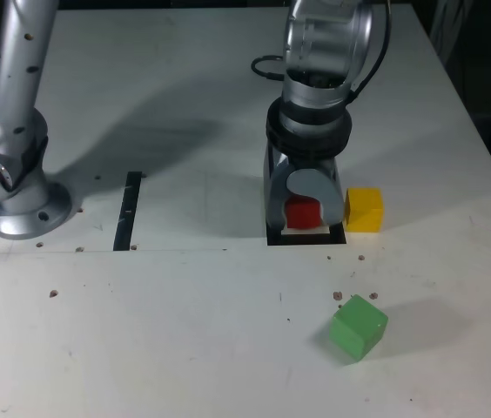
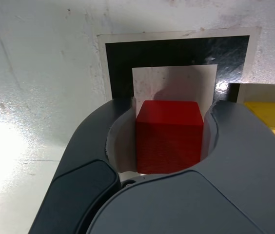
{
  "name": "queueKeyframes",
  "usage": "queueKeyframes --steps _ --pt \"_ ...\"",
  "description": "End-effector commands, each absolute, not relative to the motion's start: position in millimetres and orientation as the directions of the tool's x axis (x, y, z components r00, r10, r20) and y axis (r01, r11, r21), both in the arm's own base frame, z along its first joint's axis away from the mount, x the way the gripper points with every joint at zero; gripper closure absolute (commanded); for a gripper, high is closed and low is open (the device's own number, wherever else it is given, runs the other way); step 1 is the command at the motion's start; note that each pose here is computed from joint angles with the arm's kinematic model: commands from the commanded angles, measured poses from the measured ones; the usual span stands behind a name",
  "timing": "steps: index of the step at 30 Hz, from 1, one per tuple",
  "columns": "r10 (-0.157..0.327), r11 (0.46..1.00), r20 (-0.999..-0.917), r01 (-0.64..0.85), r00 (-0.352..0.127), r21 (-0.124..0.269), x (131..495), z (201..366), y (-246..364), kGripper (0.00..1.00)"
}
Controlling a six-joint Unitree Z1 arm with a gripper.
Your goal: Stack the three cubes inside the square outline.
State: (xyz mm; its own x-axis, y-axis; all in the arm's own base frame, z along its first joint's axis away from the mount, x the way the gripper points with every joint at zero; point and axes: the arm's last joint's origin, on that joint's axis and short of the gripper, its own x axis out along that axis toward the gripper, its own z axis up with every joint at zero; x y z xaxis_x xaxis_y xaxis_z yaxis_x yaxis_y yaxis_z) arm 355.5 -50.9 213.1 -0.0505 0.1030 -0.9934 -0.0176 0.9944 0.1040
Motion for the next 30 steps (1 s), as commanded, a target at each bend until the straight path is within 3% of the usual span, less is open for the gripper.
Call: queueKeyframes --steps 1,12,19,30 --pt "0.102 0.994 -0.9931 -0.018 -0.057 0.103 356.1 208.9 -49.9 0.75" --pt "0.110 0.994 -0.9915 -0.021 -0.069 0.112 354.8 205.4 -44.5 0.63" --pt "0.106 0.994 -0.9918 -0.003 -0.072 0.106 354.3 205.0 -43.4 0.38" --pt "0.099 0.995 -0.9942 0.015 -0.041 0.098 354.4 210.1 -43.5 0.20"
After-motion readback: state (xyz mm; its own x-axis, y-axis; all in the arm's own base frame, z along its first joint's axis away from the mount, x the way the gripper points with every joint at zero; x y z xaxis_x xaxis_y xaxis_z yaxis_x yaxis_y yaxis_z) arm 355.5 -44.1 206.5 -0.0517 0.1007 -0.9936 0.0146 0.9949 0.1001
